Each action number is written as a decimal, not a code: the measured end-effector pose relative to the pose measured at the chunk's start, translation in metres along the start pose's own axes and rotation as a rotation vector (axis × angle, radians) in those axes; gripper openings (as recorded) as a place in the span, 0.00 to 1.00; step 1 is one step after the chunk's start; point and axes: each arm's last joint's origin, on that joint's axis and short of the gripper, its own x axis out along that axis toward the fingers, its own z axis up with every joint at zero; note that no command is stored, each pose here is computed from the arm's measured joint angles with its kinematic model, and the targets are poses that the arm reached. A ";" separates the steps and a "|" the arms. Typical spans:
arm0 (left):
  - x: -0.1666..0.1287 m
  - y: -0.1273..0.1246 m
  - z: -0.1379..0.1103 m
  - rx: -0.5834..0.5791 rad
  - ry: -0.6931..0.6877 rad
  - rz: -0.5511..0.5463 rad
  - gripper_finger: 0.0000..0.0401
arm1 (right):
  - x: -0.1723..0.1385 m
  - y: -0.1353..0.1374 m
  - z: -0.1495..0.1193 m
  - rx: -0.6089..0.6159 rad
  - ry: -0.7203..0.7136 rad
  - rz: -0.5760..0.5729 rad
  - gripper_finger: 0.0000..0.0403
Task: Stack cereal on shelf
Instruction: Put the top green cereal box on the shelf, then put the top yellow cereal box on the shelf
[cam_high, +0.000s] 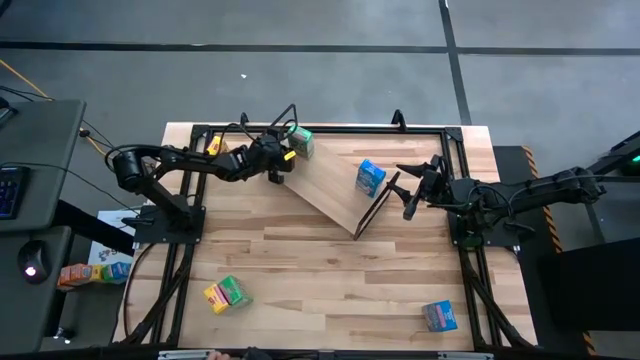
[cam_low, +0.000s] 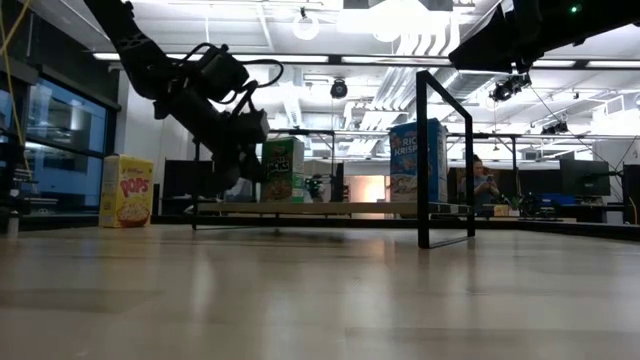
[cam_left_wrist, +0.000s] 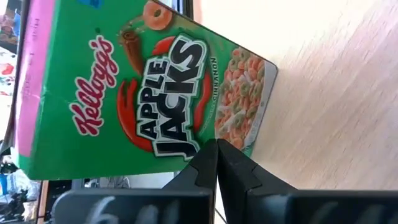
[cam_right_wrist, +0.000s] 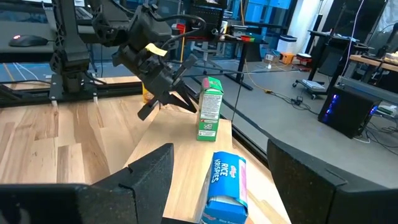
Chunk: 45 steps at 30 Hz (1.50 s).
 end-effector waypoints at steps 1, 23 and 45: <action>0.000 0.000 0.000 0.001 0.001 0.001 0.00 | 0.000 0.000 0.000 0.000 0.000 0.000 0.62; -0.001 0.007 -0.002 -0.023 0.021 0.054 0.00 | 0.000 0.000 0.000 0.000 0.000 -0.009 0.62; -0.188 0.015 0.022 -0.569 -0.438 0.018 0.06 | 0.000 0.000 0.000 0.008 0.000 -0.009 0.62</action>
